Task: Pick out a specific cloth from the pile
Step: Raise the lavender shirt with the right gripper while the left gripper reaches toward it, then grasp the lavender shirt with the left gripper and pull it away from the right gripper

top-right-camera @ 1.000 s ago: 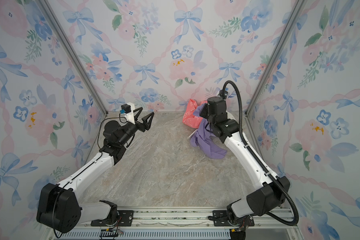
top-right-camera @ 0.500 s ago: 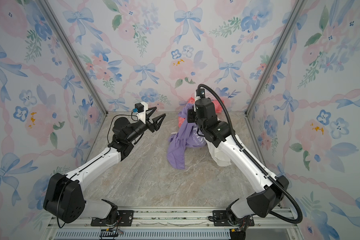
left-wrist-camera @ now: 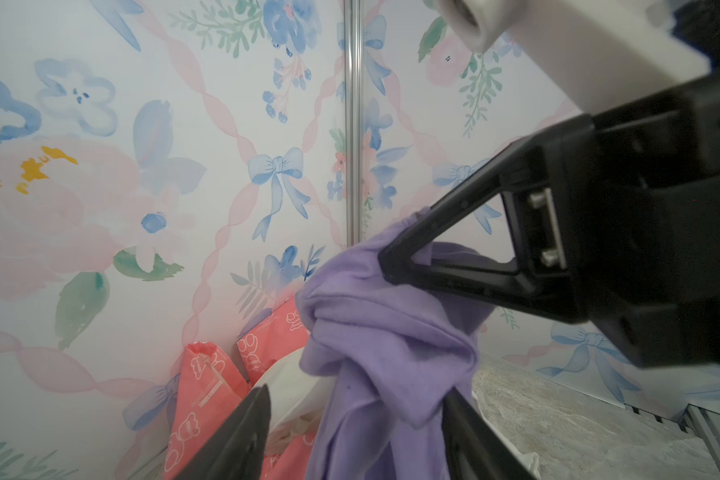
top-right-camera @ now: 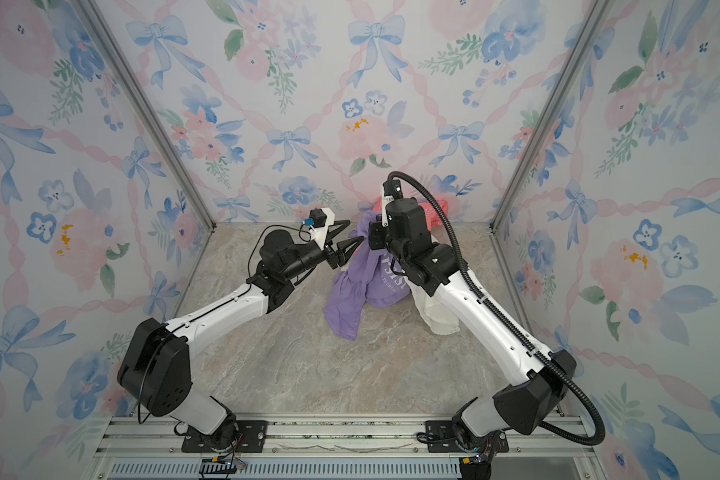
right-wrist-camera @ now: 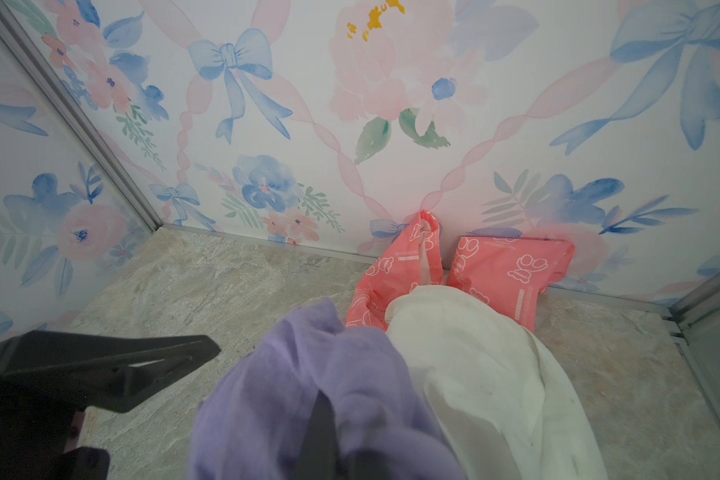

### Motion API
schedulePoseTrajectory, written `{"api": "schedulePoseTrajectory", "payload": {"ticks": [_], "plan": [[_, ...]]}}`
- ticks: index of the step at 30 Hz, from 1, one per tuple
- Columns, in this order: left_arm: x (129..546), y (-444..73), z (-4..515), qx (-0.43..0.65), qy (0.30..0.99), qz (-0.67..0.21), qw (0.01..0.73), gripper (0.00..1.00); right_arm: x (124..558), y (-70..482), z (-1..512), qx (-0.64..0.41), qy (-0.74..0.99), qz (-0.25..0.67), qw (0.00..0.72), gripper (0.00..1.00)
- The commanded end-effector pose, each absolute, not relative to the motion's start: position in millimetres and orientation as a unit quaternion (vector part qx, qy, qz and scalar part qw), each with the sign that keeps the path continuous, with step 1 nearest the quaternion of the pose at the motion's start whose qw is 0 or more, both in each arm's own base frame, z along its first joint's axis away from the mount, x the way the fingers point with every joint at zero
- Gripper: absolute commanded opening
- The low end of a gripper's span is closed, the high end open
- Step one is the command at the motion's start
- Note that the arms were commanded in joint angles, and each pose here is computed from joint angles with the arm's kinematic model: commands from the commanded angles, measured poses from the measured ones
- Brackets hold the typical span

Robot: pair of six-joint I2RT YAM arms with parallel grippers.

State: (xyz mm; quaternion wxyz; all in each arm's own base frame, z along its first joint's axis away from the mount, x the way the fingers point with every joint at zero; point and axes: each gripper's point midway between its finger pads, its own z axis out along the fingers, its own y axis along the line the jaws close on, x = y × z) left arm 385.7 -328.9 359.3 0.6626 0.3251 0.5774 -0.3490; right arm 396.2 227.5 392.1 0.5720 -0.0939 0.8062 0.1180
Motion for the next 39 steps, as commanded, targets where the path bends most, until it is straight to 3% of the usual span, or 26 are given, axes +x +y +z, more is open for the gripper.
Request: {"api": "schedulePoseTrajectory", "payload": {"ticks": [1,9,12,16,17,23,26,31,39], "plan": [[380.9,-338.5,370.9,0.347,0.551,-0.355,0.671,0.65,392.7,242.5,418.2,-0.107,0.779,0.154,0.598,0.0],[381.6,-346.0,361.7,0.365,0.548,-0.357,0.663,0.58,385.1,257.2,415.7,-0.117,0.779,0.18,0.589,0.0],[384.9,-346.8,360.6,0.362,0.55,-0.356,0.663,0.38,383.4,259.1,411.6,-0.116,0.782,0.183,0.584,0.0],[386.5,-347.6,367.4,0.363,0.543,-0.356,0.668,0.02,384.5,255.7,411.0,-0.108,0.782,0.177,0.587,0.02],[388.4,-345.7,370.7,0.359,0.543,-0.35,0.673,0.0,386.2,253.1,412.0,-0.105,0.782,0.172,0.591,0.06],[407.6,-330.7,400.6,0.327,0.541,-0.309,0.711,0.0,396.4,227.7,418.0,-0.085,0.781,0.137,0.603,0.49],[417.8,-323.4,417.3,0.316,0.54,-0.29,0.725,0.0,402.8,202.6,420.7,-0.053,0.781,0.132,0.609,0.64],[420.8,-314.9,453.5,0.308,0.517,-0.281,0.748,0.0,406.1,156.4,420.4,0.011,0.778,0.118,0.617,0.74],[415.4,-304.9,514.3,0.302,0.467,-0.267,0.787,0.0,405.5,110.5,406.7,0.066,0.783,0.094,0.611,0.8]]}}
